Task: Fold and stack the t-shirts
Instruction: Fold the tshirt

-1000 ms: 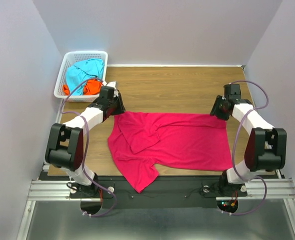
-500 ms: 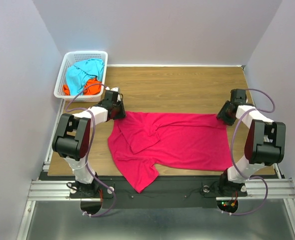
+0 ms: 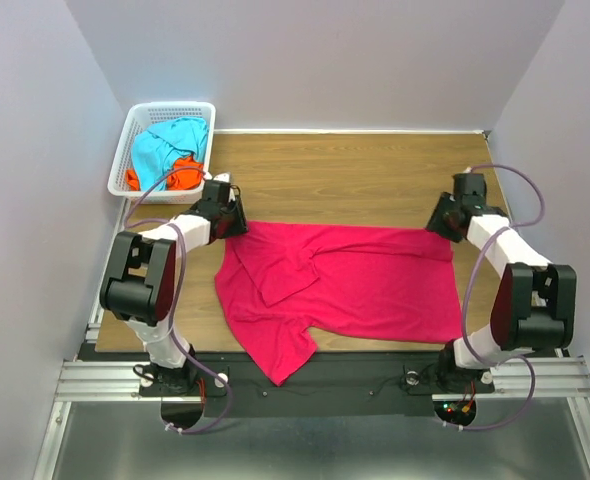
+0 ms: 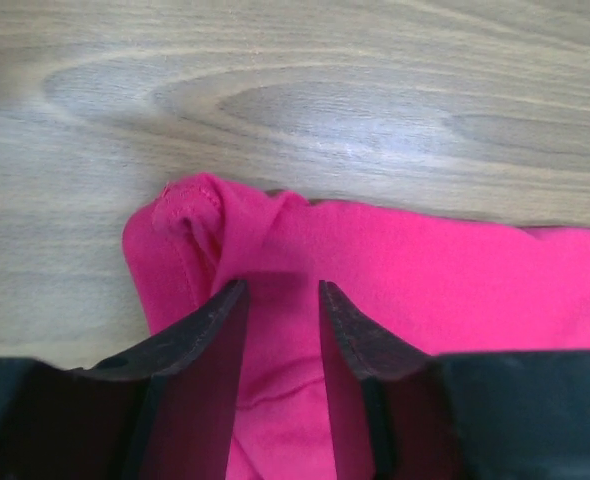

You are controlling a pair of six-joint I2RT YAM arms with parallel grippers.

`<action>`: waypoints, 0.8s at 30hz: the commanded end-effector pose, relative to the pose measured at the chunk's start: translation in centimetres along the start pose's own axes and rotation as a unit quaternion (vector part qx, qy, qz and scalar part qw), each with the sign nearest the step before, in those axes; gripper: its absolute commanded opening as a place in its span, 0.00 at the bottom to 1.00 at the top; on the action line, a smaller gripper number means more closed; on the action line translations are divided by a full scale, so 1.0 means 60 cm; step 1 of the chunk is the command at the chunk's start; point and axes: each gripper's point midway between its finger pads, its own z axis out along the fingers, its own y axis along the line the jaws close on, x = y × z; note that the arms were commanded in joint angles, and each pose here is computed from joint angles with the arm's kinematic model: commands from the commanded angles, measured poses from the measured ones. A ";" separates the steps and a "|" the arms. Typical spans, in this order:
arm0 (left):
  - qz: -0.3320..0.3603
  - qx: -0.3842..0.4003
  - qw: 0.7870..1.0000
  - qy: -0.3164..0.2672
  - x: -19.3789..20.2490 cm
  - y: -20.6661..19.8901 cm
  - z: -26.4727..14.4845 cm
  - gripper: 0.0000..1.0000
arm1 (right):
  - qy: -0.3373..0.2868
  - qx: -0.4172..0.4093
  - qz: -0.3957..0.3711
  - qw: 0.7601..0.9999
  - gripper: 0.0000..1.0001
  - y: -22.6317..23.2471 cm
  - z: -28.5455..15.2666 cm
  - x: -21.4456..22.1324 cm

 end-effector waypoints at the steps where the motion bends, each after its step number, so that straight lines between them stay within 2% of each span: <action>1: 0.019 0.017 0.998 -0.062 -0.056 -0.026 -0.063 0.48 | -0.019 -0.073 -0.072 0.995 0.48 0.104 -0.023 -0.015; 5: 0.034 0.033 0.994 -0.095 -0.071 -0.040 -0.113 0.59 | 0.000 -0.084 -0.099 0.992 0.48 0.152 -0.011 0.014; 8: 0.060 0.054 0.991 -0.103 -0.056 -0.049 -0.145 0.65 | 0.010 -0.096 -0.123 0.988 0.48 0.191 0.000 0.027; 17: 0.121 0.115 0.977 -0.133 -0.012 -0.111 -0.222 0.65 | 0.034 -0.113 -0.169 0.979 0.48 0.253 0.025 0.066; 24: 0.119 0.093 0.974 -0.170 0.000 -0.078 -0.243 0.67 | 0.051 -0.111 -0.182 0.976 0.48 0.269 0.040 0.094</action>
